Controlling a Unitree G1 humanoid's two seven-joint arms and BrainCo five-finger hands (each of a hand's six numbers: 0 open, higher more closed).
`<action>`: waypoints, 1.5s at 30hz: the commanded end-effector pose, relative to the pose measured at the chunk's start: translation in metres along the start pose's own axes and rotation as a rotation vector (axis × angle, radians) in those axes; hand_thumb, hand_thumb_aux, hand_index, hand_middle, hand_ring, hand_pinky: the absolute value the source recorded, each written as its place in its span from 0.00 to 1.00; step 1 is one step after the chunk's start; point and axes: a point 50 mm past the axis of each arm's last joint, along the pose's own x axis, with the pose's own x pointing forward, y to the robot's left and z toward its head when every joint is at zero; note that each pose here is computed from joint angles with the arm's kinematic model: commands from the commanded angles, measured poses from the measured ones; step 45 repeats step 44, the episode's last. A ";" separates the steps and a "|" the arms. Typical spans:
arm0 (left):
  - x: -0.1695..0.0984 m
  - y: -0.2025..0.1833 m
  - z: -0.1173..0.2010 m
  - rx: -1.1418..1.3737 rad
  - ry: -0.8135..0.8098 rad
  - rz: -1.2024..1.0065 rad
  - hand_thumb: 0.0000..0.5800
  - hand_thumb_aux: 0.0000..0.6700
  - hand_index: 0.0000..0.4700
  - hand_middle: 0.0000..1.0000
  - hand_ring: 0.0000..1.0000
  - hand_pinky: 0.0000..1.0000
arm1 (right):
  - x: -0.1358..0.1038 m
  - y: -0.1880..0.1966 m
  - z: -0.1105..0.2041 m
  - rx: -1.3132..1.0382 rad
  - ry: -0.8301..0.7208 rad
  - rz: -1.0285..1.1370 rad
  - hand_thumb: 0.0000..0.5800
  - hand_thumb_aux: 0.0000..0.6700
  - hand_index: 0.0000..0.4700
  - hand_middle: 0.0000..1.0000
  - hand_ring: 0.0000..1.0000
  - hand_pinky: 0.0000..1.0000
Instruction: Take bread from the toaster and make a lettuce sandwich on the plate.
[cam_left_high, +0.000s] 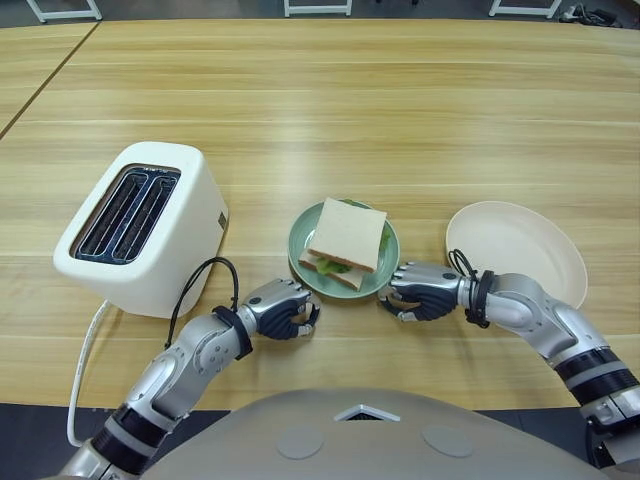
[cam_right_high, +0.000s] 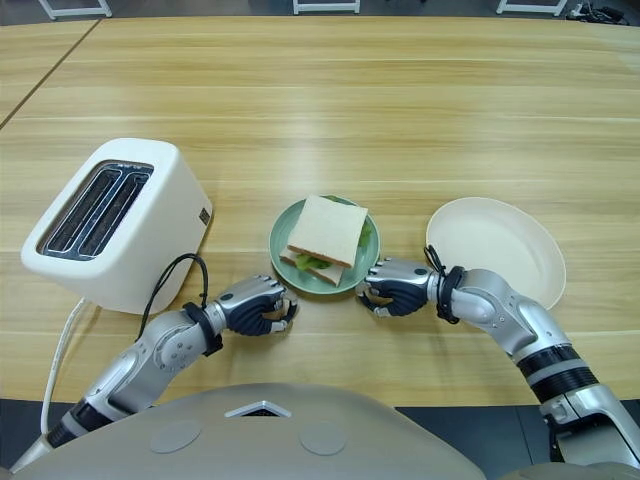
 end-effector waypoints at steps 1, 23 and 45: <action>0.010 -0.003 -0.019 0.013 0.081 -0.022 1.00 1.00 1.00 1.00 1.00 1.00 | 0.009 0.019 -0.018 -0.002 0.106 0.098 0.99 0.89 0.89 0.78 0.78 0.78; 0.001 0.060 -0.004 -0.076 -0.069 0.545 0.00 0.00 0.00 0.00 0.00 0.00 | 0.002 -0.082 -0.011 -0.079 0.042 -0.584 0.00 0.00 0.00 0.00 0.00 0.00; -0.061 0.033 -0.001 -0.788 -0.324 0.846 0.00 0.00 0.00 0.00 0.00 0.00 | -0.016 -0.051 0.003 0.714 -0.276 -0.879 0.00 0.00 0.00 0.00 0.00 0.00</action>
